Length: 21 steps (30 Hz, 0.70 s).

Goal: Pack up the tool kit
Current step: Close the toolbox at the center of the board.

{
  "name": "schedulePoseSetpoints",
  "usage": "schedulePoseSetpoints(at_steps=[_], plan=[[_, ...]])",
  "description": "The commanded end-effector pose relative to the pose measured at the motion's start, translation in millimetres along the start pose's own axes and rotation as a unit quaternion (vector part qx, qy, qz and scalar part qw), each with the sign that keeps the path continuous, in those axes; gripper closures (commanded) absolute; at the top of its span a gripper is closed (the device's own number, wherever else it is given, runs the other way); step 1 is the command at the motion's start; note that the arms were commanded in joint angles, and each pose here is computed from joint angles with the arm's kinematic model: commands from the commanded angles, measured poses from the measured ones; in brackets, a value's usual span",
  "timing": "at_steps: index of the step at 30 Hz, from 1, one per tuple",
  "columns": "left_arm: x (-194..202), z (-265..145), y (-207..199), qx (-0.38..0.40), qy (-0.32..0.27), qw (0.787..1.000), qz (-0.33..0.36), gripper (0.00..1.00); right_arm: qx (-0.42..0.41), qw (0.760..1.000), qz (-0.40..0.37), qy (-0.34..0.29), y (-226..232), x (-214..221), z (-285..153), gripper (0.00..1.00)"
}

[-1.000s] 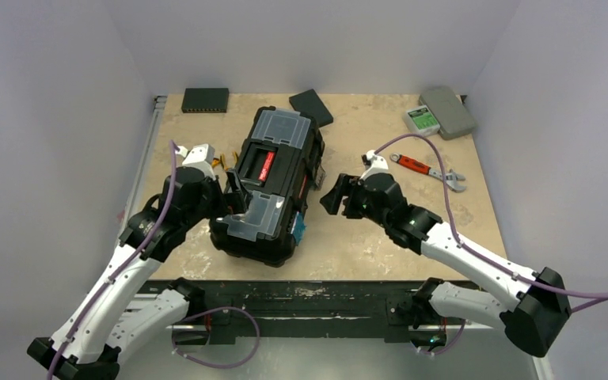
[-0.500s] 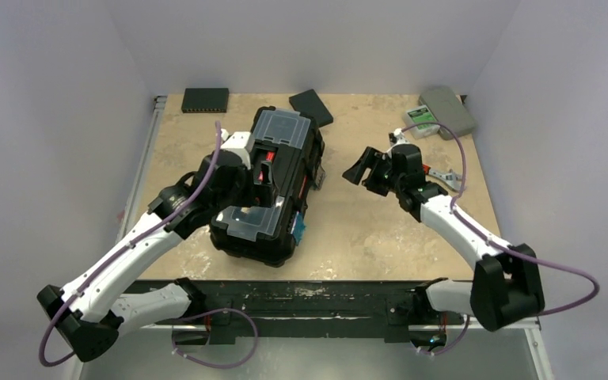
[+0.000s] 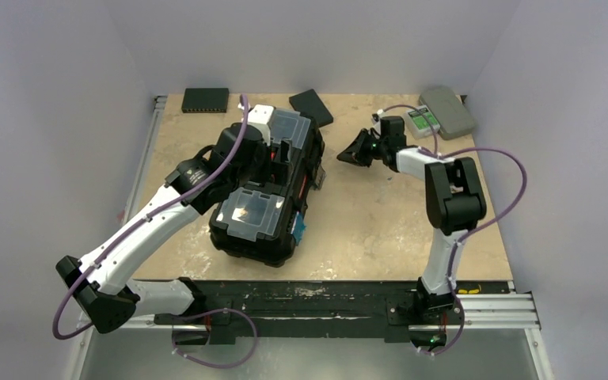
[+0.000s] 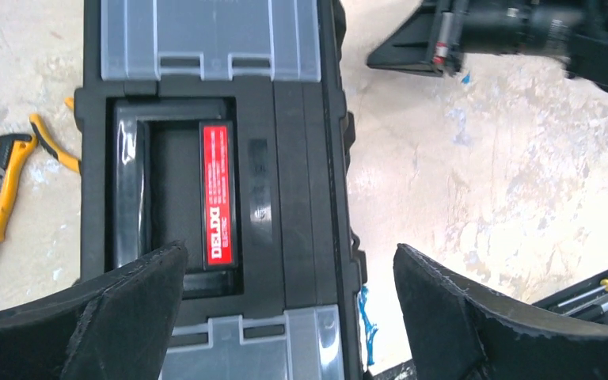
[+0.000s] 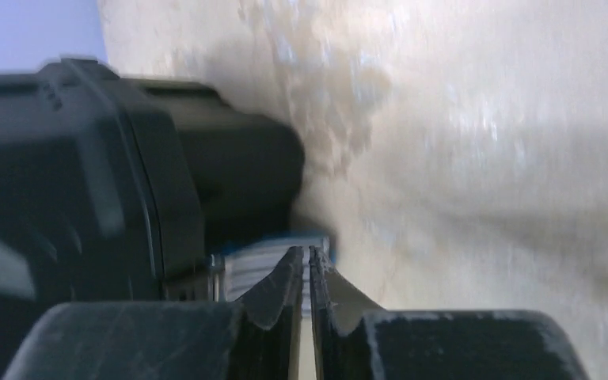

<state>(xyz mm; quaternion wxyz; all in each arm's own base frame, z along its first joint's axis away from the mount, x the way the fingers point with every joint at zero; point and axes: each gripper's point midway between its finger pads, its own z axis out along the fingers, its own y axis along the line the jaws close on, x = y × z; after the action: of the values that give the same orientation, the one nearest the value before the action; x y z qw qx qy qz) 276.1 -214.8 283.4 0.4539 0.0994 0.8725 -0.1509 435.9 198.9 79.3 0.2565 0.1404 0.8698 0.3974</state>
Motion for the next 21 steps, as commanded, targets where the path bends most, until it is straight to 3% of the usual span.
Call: schedulePoseSetpoints(at_steps=[1,8,16,21], plan=[[-25,-3,-3,-0.003,-0.024,1.0,0.016,0.02,-0.049,0.998,-0.025,0.034,18,-23,25,1.0],[-24,8,-11,0.007,-0.004,1.0,0.031,0.03,-0.077,0.992,-0.008,0.096,8,-20,70,1.0],[-21,17,-18,0.014,0.013,0.999,0.038,0.04,-0.121,0.969,-0.038,0.212,9,24,88,1.0],[-21,16,-25,0.025,0.015,0.999,0.043,0.05,-0.123,0.96,-0.05,0.247,6,52,89,1.0]])
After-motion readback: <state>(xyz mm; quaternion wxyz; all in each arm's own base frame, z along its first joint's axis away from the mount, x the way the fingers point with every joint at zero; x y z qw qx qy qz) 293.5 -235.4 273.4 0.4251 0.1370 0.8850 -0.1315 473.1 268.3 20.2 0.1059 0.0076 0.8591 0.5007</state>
